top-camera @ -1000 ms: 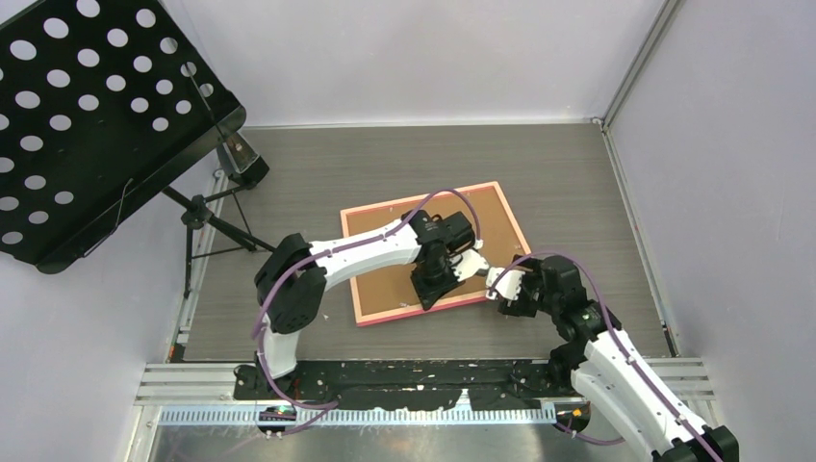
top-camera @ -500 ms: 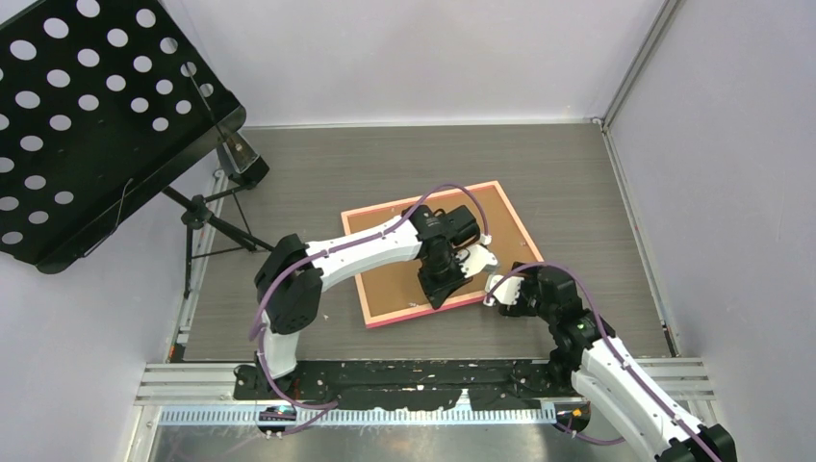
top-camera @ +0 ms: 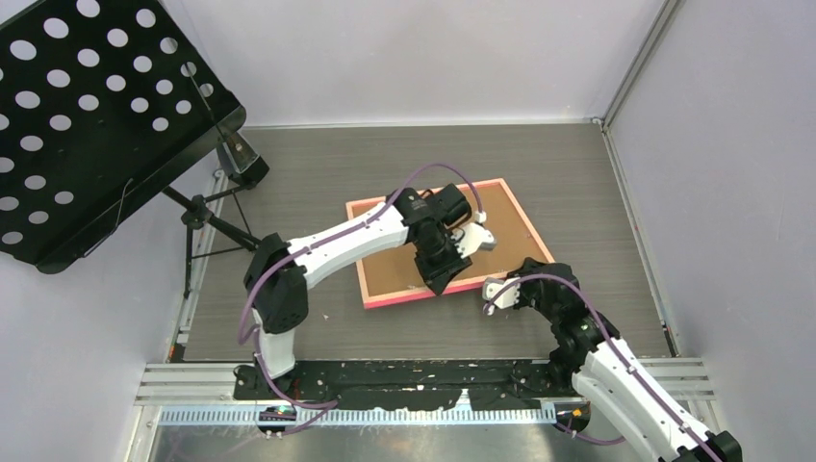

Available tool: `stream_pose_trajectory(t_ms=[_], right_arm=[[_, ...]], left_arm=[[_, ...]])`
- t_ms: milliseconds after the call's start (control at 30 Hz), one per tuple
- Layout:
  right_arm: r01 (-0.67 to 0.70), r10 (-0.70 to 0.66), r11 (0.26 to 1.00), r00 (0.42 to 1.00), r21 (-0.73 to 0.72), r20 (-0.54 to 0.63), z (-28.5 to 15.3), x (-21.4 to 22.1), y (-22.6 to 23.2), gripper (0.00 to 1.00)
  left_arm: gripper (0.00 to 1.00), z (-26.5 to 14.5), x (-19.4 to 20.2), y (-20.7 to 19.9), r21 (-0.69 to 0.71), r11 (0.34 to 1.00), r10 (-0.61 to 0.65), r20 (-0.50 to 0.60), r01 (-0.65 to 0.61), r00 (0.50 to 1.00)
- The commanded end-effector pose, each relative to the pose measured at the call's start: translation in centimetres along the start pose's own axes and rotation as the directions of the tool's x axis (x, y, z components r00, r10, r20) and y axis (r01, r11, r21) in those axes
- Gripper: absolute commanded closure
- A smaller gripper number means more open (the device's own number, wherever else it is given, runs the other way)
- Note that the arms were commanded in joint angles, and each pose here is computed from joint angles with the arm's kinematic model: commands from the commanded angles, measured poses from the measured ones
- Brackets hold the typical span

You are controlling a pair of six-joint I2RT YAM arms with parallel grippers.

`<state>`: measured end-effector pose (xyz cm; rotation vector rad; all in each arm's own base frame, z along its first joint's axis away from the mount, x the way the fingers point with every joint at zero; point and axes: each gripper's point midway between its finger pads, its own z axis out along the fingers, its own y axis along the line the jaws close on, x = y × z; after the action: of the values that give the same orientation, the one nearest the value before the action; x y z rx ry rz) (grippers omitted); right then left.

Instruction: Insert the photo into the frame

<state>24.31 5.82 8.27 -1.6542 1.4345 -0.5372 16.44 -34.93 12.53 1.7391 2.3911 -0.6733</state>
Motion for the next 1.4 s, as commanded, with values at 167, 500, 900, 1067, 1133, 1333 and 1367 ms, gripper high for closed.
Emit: stream_pose_trajectory(t_ms=[167,500,900,1067,1133,1333,1367], right_arm=[[-0.366,0.370,0.929,0.925,-0.059,0.082,-3.7,-3.3,-3.5,0.95],[-0.434,0.445,0.893,0.890,-0.121,0.096,-7.0,-5.8,-8.7,0.95],[-0.607,0.627,0.773,0.775,-0.187,0.076,-9.0,-9.1,-16.2,0.95],[-0.662,0.680,0.722,0.733,-0.202,0.030,-9.2,-9.6,-17.9,0.95],[-0.686,0.704,0.702,0.710,-0.193,0.035,-9.4,-10.0,-18.9,0.95],[-0.741,0.761,0.641,0.648,-0.200,0.036,-9.7,-10.9,-20.4,0.95],[-0.743,0.763,0.638,0.645,-0.202,0.041,-9.8,-11.0,-20.6,0.95]], left_arm=[[0.24,-8.1,-3.2,2.0,-0.136,0.991,0.038,0.218,-0.009,0.975],[0.00,-24.0,-6.7,5.5,-0.499,0.859,0.189,0.520,0.116,0.833],[0.00,-33.7,-4.2,5.3,-0.634,0.722,0.279,0.633,0.277,0.722],[0.00,-32.7,-3.5,5.1,-0.615,0.738,0.252,0.634,0.279,0.732],[0.00,-31.8,-3.3,5.2,-0.605,0.748,0.240,0.630,0.273,0.739],[0.00,-30.5,-2.5,5.4,-0.599,0.753,0.224,0.623,0.272,0.750],[0.00,-30.3,-2.4,5.4,-0.598,0.754,0.224,0.622,0.271,0.750]])
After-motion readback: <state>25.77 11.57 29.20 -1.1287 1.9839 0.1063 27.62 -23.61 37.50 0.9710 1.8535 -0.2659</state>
